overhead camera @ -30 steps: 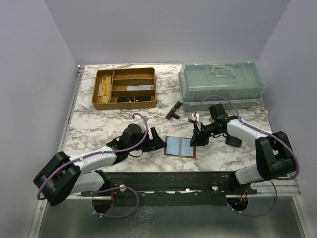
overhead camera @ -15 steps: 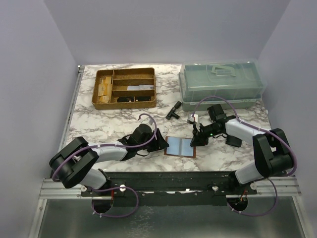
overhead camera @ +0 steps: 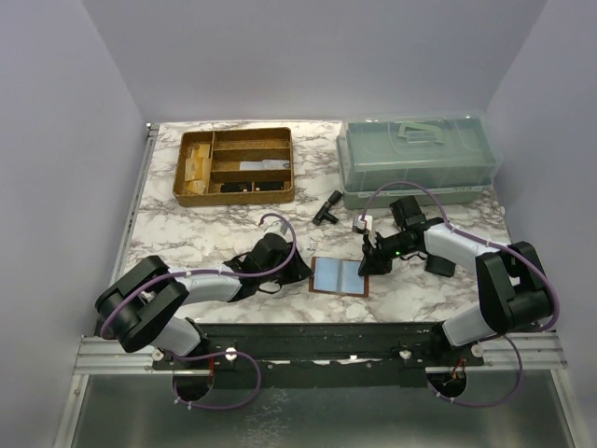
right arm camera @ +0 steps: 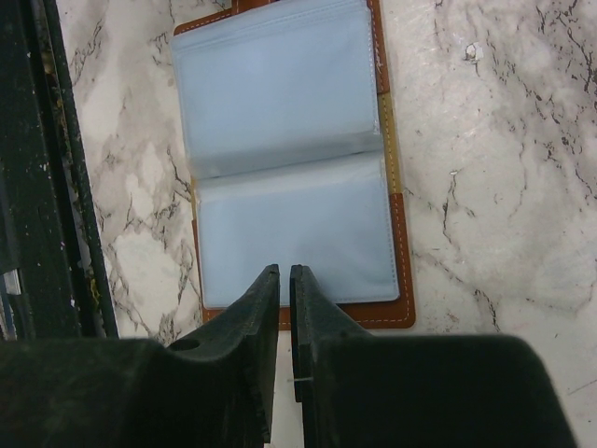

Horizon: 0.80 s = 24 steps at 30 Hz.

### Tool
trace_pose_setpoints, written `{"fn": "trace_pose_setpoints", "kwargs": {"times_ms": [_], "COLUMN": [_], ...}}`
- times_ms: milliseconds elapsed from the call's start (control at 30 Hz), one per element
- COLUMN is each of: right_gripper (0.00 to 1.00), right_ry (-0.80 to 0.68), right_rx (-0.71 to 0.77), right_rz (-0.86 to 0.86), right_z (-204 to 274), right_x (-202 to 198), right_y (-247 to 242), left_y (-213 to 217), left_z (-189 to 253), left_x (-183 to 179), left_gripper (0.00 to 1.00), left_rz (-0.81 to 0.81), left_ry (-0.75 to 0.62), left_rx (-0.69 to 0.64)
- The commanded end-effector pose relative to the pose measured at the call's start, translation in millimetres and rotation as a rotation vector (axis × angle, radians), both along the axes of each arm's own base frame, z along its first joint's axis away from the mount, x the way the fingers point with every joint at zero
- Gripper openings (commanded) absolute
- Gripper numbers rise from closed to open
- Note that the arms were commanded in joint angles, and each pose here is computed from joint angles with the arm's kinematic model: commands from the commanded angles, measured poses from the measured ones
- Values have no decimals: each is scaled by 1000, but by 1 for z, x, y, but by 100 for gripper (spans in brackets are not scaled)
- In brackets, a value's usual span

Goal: Take the credit cards out of the card holder
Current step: Move the card holder to the corner of the board.

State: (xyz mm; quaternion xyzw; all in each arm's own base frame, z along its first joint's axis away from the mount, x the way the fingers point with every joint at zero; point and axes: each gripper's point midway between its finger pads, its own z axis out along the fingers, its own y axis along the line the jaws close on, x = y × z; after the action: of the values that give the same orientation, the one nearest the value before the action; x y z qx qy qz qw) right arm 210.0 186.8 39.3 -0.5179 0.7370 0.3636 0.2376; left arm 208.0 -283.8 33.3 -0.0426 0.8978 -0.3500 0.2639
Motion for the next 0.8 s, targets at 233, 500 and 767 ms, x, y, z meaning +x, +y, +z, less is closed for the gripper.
{"fn": "trace_pose_setpoints", "kwargs": {"times_ms": [233,500,767], "right_gripper": [15,15,18], "right_ry": [0,-4,19], "right_rx": [-16,-15,10], "right_rz": [0,2,-22], "right_z": [-5,-3,12], "right_x": [-1,-1,5], "right_y": [-1,-1,5], "left_y": [0,-2,41], "left_z": [-11,-7,2], "left_x": [3,1,18], "left_gripper": [30,3,0], "left_rz": [-9,-21,131], "left_ry": [0,-5,-39], "left_rx": [44,24,106]}}
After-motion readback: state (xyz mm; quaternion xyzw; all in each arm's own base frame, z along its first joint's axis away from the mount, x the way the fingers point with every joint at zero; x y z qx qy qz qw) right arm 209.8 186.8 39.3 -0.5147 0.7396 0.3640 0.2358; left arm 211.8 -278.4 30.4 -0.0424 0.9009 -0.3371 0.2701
